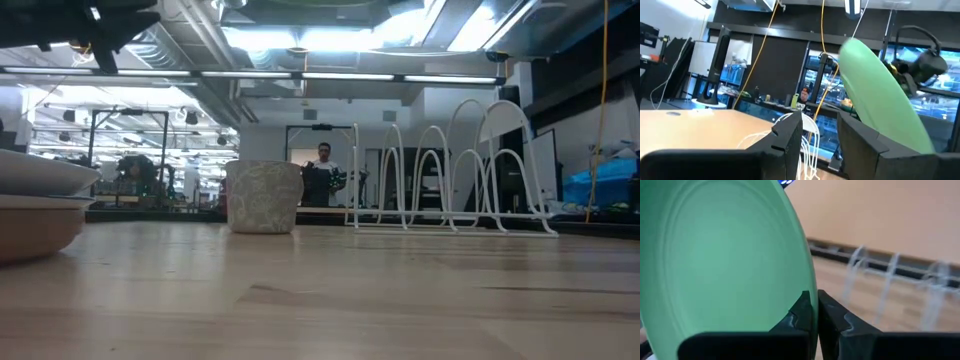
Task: Sort dishes
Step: Put the green plate in the dish rack
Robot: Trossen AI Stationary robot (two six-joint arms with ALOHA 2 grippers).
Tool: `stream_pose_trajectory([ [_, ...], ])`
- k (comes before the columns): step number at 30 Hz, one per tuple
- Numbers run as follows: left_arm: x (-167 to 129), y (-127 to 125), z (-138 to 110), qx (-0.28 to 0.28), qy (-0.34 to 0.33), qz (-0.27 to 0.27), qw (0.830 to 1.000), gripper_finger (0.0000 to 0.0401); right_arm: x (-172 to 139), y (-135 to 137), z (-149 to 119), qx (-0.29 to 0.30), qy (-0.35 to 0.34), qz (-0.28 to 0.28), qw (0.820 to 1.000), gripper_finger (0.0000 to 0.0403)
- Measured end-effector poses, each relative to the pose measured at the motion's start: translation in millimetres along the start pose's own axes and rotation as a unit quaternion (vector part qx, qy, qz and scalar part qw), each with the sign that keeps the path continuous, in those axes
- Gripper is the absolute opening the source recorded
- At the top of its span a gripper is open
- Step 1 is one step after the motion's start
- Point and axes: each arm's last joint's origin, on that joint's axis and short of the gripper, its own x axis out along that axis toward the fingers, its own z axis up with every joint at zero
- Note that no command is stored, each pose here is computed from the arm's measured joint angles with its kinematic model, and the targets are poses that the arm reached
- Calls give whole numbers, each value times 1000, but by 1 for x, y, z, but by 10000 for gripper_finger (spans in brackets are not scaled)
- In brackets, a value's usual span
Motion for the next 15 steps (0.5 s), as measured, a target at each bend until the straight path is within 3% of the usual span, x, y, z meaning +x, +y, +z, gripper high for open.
stream_pose_trajectory([
  [15, 0, 1, -10, 1, 46, 2, 999, 116, -31, -96, 53, -34, -13, -121, 992, 11],
])
